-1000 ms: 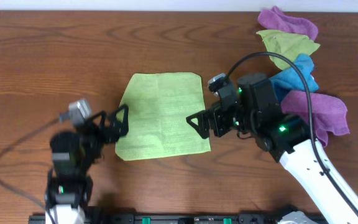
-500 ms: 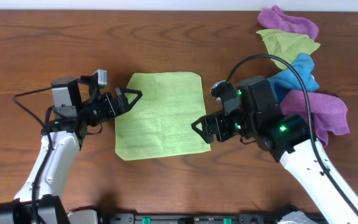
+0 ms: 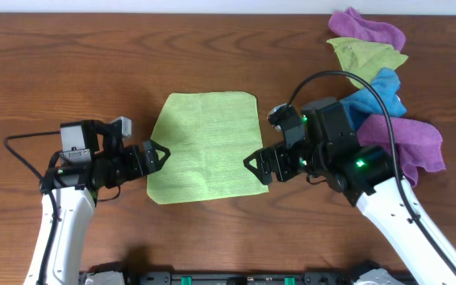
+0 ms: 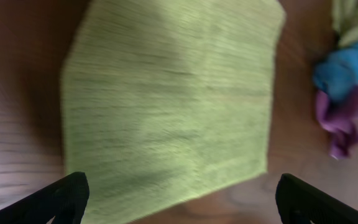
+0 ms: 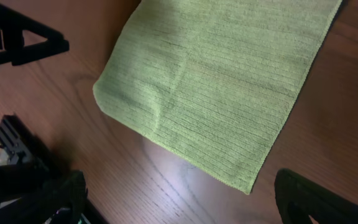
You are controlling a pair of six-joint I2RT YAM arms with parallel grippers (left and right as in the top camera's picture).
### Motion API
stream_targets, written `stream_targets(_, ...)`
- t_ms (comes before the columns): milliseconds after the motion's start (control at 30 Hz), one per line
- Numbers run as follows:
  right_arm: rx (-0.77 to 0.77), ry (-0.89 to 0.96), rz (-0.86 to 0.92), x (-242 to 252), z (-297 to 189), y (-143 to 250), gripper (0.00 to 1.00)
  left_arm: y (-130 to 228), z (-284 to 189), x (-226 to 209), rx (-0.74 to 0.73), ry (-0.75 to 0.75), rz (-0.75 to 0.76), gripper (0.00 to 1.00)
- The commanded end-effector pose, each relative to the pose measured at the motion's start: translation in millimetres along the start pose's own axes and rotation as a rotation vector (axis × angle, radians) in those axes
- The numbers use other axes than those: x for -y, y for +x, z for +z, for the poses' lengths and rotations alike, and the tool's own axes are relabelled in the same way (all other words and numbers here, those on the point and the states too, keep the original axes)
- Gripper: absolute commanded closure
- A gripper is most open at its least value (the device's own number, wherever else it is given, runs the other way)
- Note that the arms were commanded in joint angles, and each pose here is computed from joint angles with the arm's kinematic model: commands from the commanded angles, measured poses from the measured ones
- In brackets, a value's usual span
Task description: Fold the cloth
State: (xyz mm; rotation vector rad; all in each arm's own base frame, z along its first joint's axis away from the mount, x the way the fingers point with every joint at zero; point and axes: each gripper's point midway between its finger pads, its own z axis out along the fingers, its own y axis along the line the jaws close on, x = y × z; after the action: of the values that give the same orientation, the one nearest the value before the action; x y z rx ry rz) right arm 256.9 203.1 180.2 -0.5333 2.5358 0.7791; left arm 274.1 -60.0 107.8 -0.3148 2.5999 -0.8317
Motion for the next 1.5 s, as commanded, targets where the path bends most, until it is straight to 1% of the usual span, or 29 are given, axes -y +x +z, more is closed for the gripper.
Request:
stream_targets(0, 0.013, 0.005, -0.04, 1, -3, -3, 0.04, -12, -1, -22, 0.048, -0.126, -0.007, 0.04)
stream_targets(133, 0.035, 0.009, -0.068, 1, -3, -8, 0.04, -17, 10, -29, 0.039, -0.131, -0.034, 0.05)
stream_targets(233, 0.049, 0.007, -0.074, 0, -3, -12, 0.04, -21, 22, -26, 0.022, -0.077, -0.045, 0.04)
stream_targets(333, 0.048, 0.007, -0.074, 0, -3, -12, 0.05, -20, 32, -32, 0.003, -0.079, -0.085, 0.04)
stream_targets(467, 0.039, 0.008, -0.077, 2, 0, -11, 0.06, -19, 43, -35, -0.025, -0.06, -0.102, 0.05)
stream_targets(600, 0.024, 0.009, -0.071, 5, 6, -11, 0.07, -15, 52, -42, -0.051, -0.068, -0.119, 0.04)
stream_targets(933, 0.004, 0.004, -0.073, 7, 15, -9, 0.09, -21, 76, -60, -0.054, -0.084, -0.131, 0.04)
stream_targets(1000, 0.001, -0.004, -0.076, 6, 15, -8, 0.11, -22, 80, -62, -0.055, -0.083, -0.143, 0.05)
stream_targets(1033, -0.005, -0.009, -0.077, 5, 15, -7, 0.14, -22, 82, -61, -0.056, -0.07, -0.148, 0.05)
stream_targets(1100, -0.027, -0.011, -0.09, 4, 19, -3, 0.26, -25, 88, -58, -0.053, -0.032, -0.162, 0.04)
stream_targets(1133, -0.045, -0.013, -0.104, 4, 22, 1, 0.34, -27, 90, -55, -0.05, -0.011, -0.167, 0.04)
stream_targets(1200, -0.094, -0.017, -0.113, 3, 30, 11, 0.48, -31, 93, -52, -0.036, -0.001, -0.18, 0.04)
stream_targets(1333, -0.224, -0.002, -0.134, 6, 48, 37, 0.55, -40, 99, -34, -0.011, 0.056, -0.161, 0.05)
stream_targets(1400, -0.276, 0.026, -0.133, 11, 56, 48, 0.66, -42, 103, -25, 0.0, 0.072, -0.141, 0.05)
stream_targets(1433, -0.304, 0.043, -0.133, 14, 60, 53, 0.77, -43, 105, -21, 0.004, 0.076, -0.135, 0.05)
stream_targets(1467, -0.332, 0.065, -0.13, 19, 65, 59, 0.95, -44, 107, -17, 0.008, 0.08, -0.125, 0.05)
